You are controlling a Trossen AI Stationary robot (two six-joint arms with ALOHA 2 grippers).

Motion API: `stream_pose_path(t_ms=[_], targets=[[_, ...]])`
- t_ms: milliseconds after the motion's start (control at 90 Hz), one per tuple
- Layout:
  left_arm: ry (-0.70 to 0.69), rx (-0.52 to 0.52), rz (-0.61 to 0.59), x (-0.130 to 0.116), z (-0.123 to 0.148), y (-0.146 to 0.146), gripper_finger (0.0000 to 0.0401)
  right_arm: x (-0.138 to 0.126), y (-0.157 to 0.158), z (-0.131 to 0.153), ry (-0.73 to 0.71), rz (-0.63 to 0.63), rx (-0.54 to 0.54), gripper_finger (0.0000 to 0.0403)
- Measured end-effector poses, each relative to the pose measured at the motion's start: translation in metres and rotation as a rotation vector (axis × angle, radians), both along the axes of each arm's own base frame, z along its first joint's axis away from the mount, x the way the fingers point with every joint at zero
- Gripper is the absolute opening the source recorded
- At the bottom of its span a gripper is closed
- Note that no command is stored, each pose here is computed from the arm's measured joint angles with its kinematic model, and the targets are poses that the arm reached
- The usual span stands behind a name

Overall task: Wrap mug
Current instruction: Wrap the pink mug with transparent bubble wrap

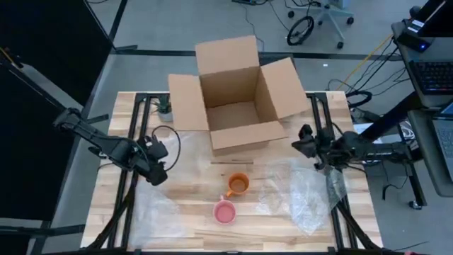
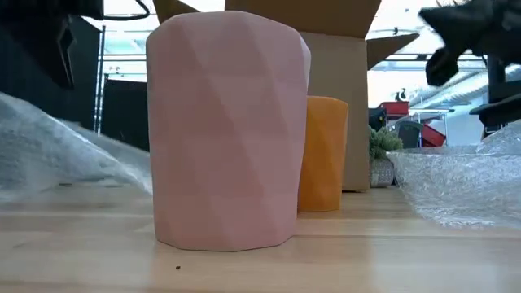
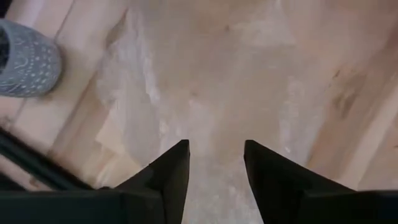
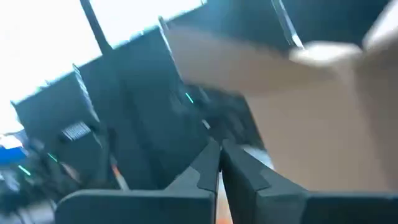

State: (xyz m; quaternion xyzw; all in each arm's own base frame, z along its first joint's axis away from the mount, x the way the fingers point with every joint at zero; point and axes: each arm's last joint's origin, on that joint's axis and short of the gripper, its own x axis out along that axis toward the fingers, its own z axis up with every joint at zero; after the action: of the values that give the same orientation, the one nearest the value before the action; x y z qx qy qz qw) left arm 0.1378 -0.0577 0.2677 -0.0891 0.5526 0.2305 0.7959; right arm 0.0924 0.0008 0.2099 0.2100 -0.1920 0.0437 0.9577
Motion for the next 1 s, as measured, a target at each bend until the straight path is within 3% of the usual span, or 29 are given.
stream_pose_path(t_ms=[167, 278, 389, 667, 878, 1000], targets=[[0.005, 0.005, 0.004, 0.0, 0.0, 0.002, 0.0136, 0.007, 0.002, 0.003, -0.013, -0.016, 0.02, 0.0], [-0.001, -0.001, 0.006, 0.001, 0.0, 0.001, 0.0136, 0.027, 0.008, -0.002, 0.133, -0.027, 0.029, 0.0], [-0.023, -0.016, 0.01, 0.003, 0.0, 0.0, 0.0136, 0.055, 0.021, 0.01, 0.257, -0.03, -0.053, 0.0], [-0.055, -0.095, -0.02, 0.001, 0.001, -0.014, 0.0136, 0.17, 0.07, 0.046, 0.443, 0.028, -0.386, 0.0], [-0.055, -0.109, -0.061, -0.005, 0.001, -0.024, 0.0136, 0.258, 0.11, 0.049, 0.478, 0.058, -0.502, 0.0], [-0.049, -0.097, -0.079, -0.005, 0.0, -0.024, 0.0136, 0.305, 0.131, 0.04, 0.573, 0.087, -0.58, 0.0]])
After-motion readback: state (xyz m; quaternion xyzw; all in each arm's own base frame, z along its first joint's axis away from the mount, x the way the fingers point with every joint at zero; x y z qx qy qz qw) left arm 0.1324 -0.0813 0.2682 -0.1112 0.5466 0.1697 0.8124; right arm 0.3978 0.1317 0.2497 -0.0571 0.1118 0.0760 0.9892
